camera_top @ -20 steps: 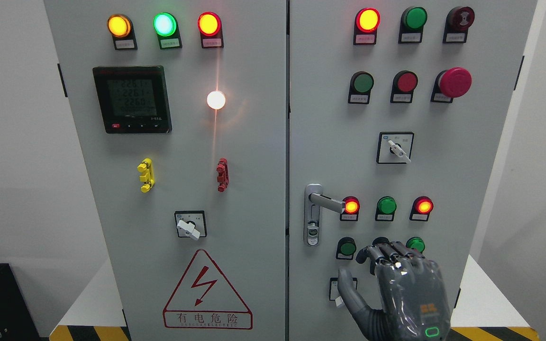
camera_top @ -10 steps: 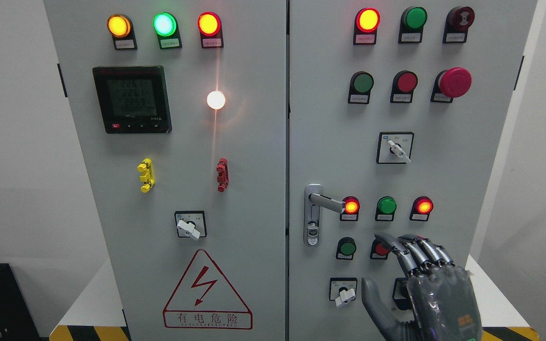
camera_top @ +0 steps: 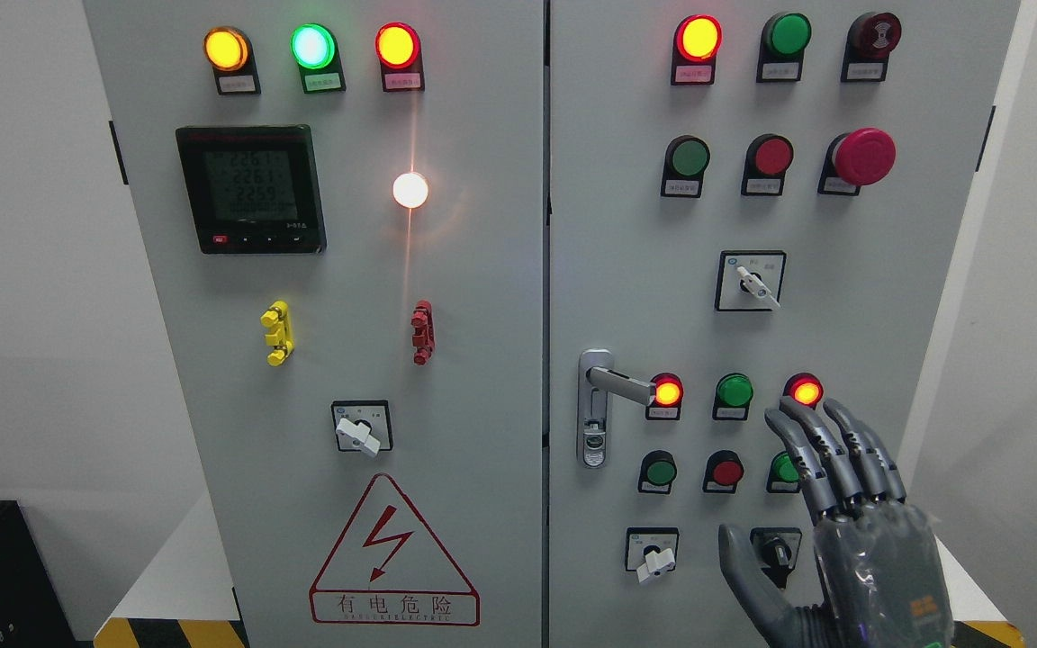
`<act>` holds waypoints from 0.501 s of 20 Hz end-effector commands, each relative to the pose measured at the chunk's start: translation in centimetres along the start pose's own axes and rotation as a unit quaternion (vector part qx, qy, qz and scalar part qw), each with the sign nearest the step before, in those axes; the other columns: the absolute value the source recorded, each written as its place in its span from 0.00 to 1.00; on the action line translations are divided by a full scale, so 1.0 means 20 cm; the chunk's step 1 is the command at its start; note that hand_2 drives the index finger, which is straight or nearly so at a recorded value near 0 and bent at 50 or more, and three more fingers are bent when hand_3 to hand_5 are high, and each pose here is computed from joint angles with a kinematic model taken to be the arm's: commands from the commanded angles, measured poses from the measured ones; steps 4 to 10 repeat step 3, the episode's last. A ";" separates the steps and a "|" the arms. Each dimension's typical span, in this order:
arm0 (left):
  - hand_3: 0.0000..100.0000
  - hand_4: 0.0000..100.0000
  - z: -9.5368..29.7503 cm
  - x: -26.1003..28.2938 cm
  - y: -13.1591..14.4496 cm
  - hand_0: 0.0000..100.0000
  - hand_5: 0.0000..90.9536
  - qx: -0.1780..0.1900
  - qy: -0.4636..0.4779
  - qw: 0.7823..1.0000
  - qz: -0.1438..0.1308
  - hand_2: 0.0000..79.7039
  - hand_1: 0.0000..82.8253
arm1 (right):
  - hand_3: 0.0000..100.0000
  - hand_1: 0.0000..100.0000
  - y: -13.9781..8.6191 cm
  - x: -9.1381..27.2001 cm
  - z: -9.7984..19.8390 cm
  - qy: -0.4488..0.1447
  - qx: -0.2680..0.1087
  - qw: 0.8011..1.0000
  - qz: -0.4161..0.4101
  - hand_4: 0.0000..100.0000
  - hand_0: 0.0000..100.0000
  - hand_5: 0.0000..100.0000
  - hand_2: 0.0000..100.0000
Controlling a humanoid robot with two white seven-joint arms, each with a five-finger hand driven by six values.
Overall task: Release door handle
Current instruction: 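Open the right hand and pull it away from the handle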
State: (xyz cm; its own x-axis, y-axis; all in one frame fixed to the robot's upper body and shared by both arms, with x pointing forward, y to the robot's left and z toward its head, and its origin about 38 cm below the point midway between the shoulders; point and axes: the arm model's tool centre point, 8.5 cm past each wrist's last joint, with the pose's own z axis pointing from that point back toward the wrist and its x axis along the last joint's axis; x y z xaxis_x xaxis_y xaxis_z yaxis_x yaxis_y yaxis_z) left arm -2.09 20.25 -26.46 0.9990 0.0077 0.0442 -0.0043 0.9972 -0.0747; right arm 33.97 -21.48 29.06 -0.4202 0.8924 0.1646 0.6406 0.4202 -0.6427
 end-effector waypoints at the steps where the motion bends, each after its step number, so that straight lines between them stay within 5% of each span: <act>1: 0.00 0.00 0.00 0.00 0.00 0.12 0.00 0.000 0.000 1.000 0.000 0.00 0.67 | 0.01 0.14 -0.02 -0.05 0.00 0.013 -0.006 1.000 0.006 0.01 0.50 0.00 0.03; 10: 0.00 0.00 0.00 0.00 0.00 0.12 0.00 0.000 0.000 1.000 0.000 0.00 0.67 | 0.01 0.14 -0.03 -0.05 0.00 0.012 -0.008 1.000 0.007 0.01 0.49 0.00 0.03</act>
